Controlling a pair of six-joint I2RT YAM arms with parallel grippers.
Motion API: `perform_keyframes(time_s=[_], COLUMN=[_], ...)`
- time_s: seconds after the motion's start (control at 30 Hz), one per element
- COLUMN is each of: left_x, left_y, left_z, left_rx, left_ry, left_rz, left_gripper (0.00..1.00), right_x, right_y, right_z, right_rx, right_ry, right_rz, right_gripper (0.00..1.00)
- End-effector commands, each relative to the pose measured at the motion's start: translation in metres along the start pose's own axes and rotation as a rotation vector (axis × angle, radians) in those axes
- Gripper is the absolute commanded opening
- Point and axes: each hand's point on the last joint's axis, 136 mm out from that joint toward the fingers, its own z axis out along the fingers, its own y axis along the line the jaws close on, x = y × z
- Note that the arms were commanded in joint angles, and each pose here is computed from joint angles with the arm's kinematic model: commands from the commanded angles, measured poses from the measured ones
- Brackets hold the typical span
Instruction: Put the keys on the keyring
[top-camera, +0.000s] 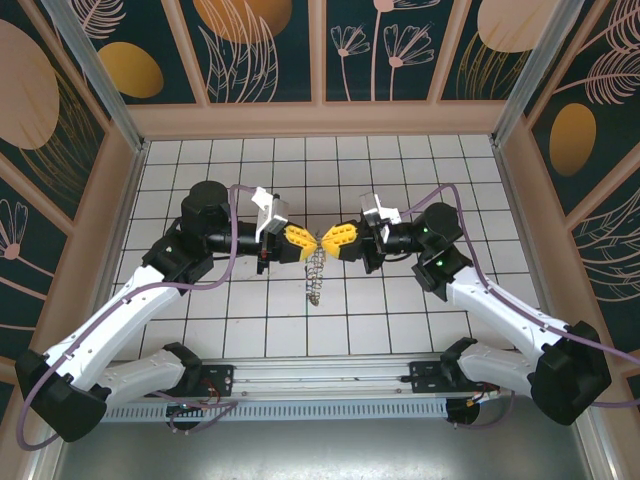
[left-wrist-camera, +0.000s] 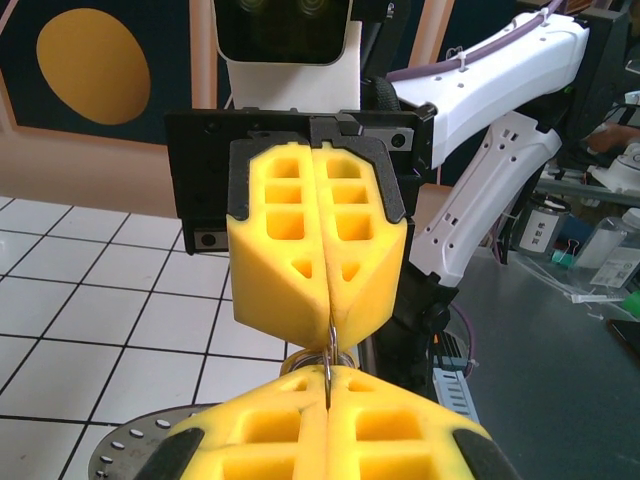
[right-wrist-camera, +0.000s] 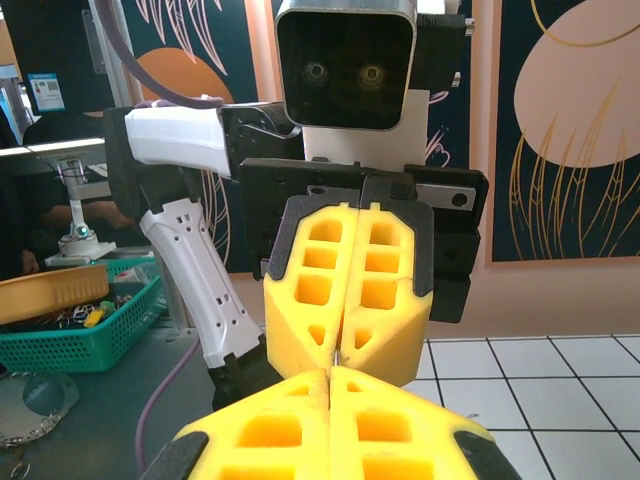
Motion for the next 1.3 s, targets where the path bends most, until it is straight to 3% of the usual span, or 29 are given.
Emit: perform_keyframes(time_s=[0.0,1.27], left_x=[-0.016,-0.039], left_y=[-0.001,-0.003], left_z=[0.002,-0.003], left_rx=[0.001,-0.019], left_ry=[-0.027,-0.117], left_rz=[0.058,0.071], left_gripper=[0.00,0.00], right_x=[-0.009,0.024], right_y=[0.005,0.005], right_z=[0.008,0.004], right_rx=[-0.021,0.106], right_ry=[-0.004,0.092], right_rz=[-0.036,-0.155], right_gripper=[0.00,0.00])
